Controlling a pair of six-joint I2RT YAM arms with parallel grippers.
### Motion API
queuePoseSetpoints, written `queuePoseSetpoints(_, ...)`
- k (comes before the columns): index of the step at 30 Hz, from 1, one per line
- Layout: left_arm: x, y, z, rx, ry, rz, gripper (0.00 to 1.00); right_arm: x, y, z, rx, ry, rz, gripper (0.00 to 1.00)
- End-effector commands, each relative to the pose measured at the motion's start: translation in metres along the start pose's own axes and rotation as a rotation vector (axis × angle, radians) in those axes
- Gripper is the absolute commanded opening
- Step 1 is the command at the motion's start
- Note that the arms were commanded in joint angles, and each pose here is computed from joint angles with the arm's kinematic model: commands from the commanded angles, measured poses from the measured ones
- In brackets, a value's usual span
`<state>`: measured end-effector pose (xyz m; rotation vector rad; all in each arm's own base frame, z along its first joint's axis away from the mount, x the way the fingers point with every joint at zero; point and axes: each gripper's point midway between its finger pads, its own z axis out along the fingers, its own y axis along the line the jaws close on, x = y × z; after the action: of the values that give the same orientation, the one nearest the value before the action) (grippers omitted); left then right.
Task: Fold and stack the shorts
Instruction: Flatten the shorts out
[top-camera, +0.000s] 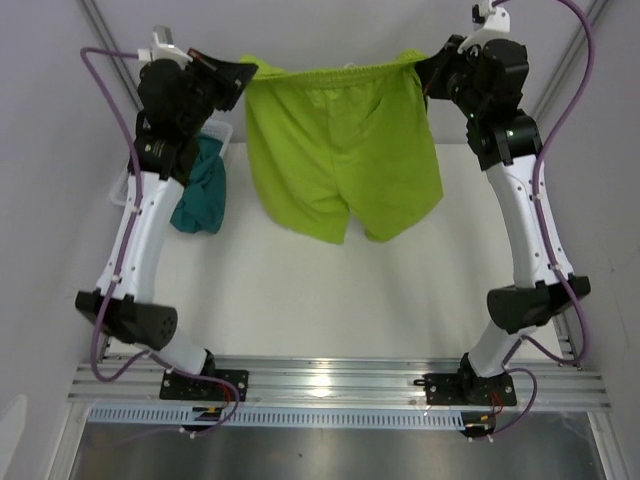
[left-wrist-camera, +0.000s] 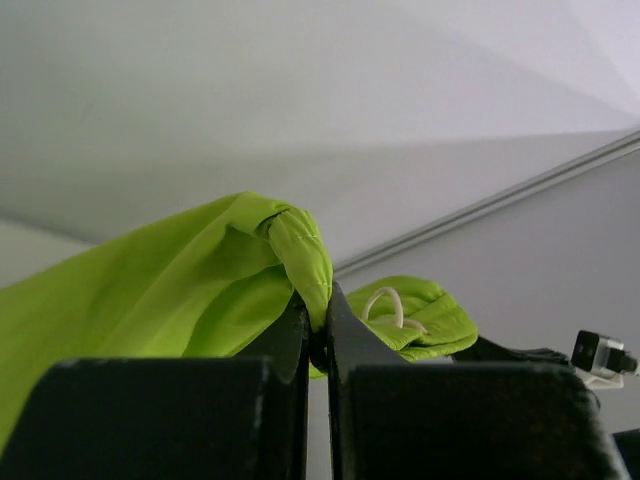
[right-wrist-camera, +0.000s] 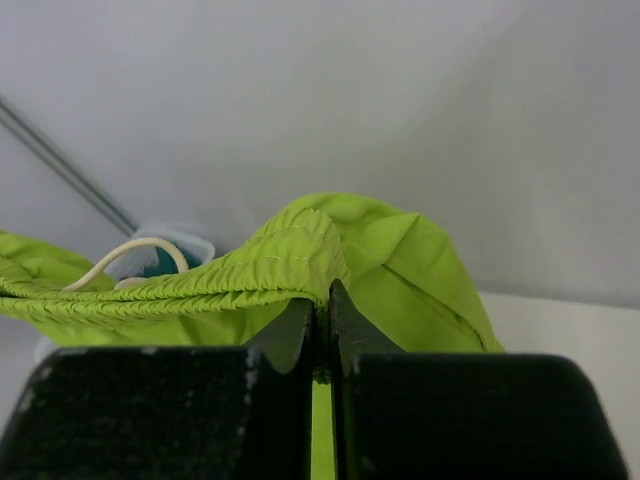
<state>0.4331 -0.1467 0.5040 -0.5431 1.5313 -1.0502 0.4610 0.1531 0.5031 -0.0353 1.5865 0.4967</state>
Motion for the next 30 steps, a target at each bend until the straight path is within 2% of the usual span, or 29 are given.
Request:
queuePoseSetpoints(1,-0.069,-0.09,-0.005,0.255,-0.166,0.047,0.0,-0.097,0.007,-0.006,-0.046,-0.283,0.023,0.0)
queuePoseSetpoints(4,-0.068,-0.101,0.003,0.319,-0.133,0.05,0.0,-0.086,0.005,-0.004,-0.062,-0.253,0.025,0.0)
queuePoseSetpoints(5,-0.055,-0.086,0.011,0.299,-0.094,0.047,0.0,-0.081,0.004,-0.005,-0.062,-0.242,0.027,0.0)
queuePoseSetpoints(7,-0.053,-0.093,-0.001,0.337,-0.091,0.059,0.0,-0.06,-0.003,-0.012,-0.045,-0.193,0.036,0.0)
queuePoseSetpoints(8,-0.03,-0.055,0.012,0.268,-0.037,0.045,0.0,-0.053,-0.006,-0.016,-0.039,-0.18,0.04,0.0)
queuePoseSetpoints(9,-0.035,-0.07,-0.01,0.317,-0.066,0.062,0.0,-0.048,-0.01,-0.022,-0.031,-0.175,0.044,0.0)
queuePoseSetpoints(10,-0.031,-0.065,-0.017,0.306,-0.063,0.061,0.0,-0.053,-0.007,-0.042,-0.036,-0.189,0.042,0.0)
queuePoseSetpoints(11,-0.017,-0.041,-0.017,0.272,-0.042,0.054,0.0,-0.018,-0.019,-0.039,-0.008,-0.108,0.052,0.0)
queuePoseSetpoints(12,0.004,-0.009,-0.017,0.213,-0.005,0.043,0.0,-0.002,-0.024,-0.046,0.004,-0.073,0.048,0.0)
queuePoseSetpoints(13,0.018,0.01,-0.036,0.184,0.012,0.04,0.0,0.02,-0.027,-0.054,0.011,-0.024,0.052,0.0)
queuePoseSetpoints(14,0.027,0.019,-0.046,0.169,0.023,0.046,0.0,0.064,-0.033,-0.072,0.02,0.059,0.068,0.0)
queuePoseSetpoints(15,0.036,0.03,-0.057,0.152,0.033,0.042,0.0,0.087,-0.036,-0.084,0.022,0.099,0.085,0.0)
queuePoseSetpoints(16,0.073,0.085,-0.075,0.053,0.091,0.004,0.0,0.109,-0.038,-0.096,0.031,0.136,0.121,0.0)
queuePoseSetpoints(17,0.083,0.098,-0.086,0.036,0.1,-0.007,0.0,0.113,-0.033,-0.121,0.023,0.125,0.138,0.0)
queuePoseSetpoints(18,0.091,0.107,-0.097,0.029,0.104,-0.01,0.0,0.164,-0.045,-0.131,0.055,0.224,0.17,0.0)
queuePoseSetpoints(19,0.125,0.155,-0.118,-0.053,0.16,-0.028,0.0,0.187,-0.045,-0.144,0.064,0.278,0.198,0.0)
queuePoseSetpoints(21,0.154,0.195,-0.14,-0.134,0.207,-0.043,0.0,0.238,-0.045,-0.176,0.074,0.399,0.217,0.0)
queuePoseSetpoints(26,0.206,0.261,-0.199,-0.256,0.287,-0.05,0.01,0.315,-0.019,-0.238,0.049,0.63,0.28,0.0)
queuePoseSetpoints(30,0.222,0.279,-0.229,-0.313,0.331,-0.027,0.0,0.354,-0.005,-0.293,0.071,0.846,0.28,0.0)
